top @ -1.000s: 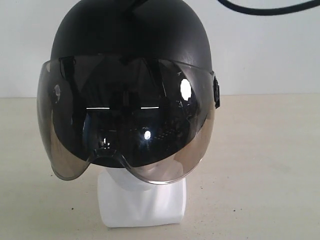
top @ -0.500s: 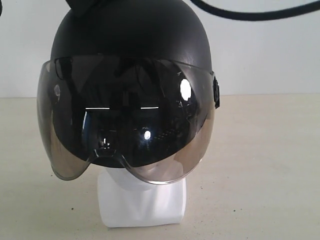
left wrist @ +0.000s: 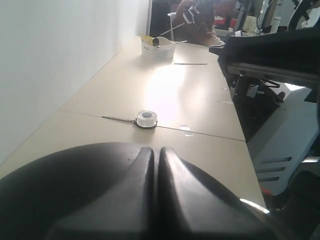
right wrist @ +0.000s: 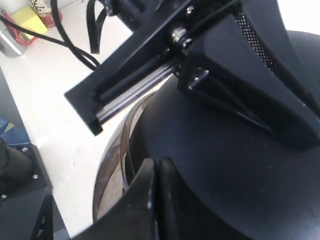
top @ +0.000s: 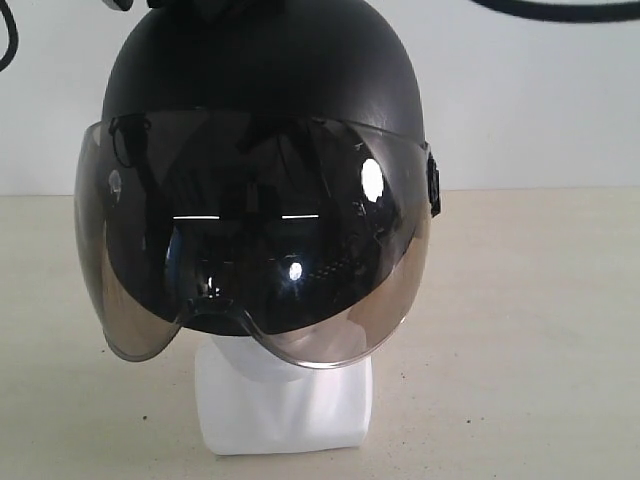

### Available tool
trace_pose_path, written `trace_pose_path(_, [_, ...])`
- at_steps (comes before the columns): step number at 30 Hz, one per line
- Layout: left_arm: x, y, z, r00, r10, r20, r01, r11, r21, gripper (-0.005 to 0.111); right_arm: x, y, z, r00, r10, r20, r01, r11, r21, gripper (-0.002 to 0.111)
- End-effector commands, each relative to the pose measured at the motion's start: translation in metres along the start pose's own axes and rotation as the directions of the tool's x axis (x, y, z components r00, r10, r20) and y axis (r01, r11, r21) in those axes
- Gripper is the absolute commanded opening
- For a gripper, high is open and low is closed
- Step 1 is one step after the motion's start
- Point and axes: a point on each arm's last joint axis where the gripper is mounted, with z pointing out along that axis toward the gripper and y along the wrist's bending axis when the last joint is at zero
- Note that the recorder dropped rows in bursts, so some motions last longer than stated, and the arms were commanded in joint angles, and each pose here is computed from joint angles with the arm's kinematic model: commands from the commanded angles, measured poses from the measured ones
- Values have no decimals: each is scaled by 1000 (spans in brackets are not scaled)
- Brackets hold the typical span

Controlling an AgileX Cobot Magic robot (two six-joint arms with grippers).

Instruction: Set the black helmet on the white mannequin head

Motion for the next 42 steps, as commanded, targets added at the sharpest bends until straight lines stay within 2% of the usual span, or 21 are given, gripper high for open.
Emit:
trace_pose_path(1, [7, -1, 2, 999, 1, -38, -1, 1000, 6, 5, 6, 2, 2, 1000, 24, -19, -24, 1000, -8, 0])
trace_pose_path(6, [7, -1, 2, 999, 1, -38, -1, 1000, 6, 5, 15, -1, 15, 997, 37, -75, -38, 999, -8, 0])
trace_pose_path(17, [7, -1, 2, 999, 1, -38, -1, 1000, 6, 5, 17, 0, 18, 995, 54, -84, -56, 998, -17, 0])
trace_pose_path(25, [7, -1, 2, 999, -1, -38, 1, 1000, 6, 5, 34, -3, 37, 982, 84, -172, -90, 996, -25, 0])
trace_pose_path(42, [7, -1, 2, 999, -3, -38, 3, 1000, 6, 5, 41, -2, 45, 973, 101, -206, -112, 993, -43, 0])
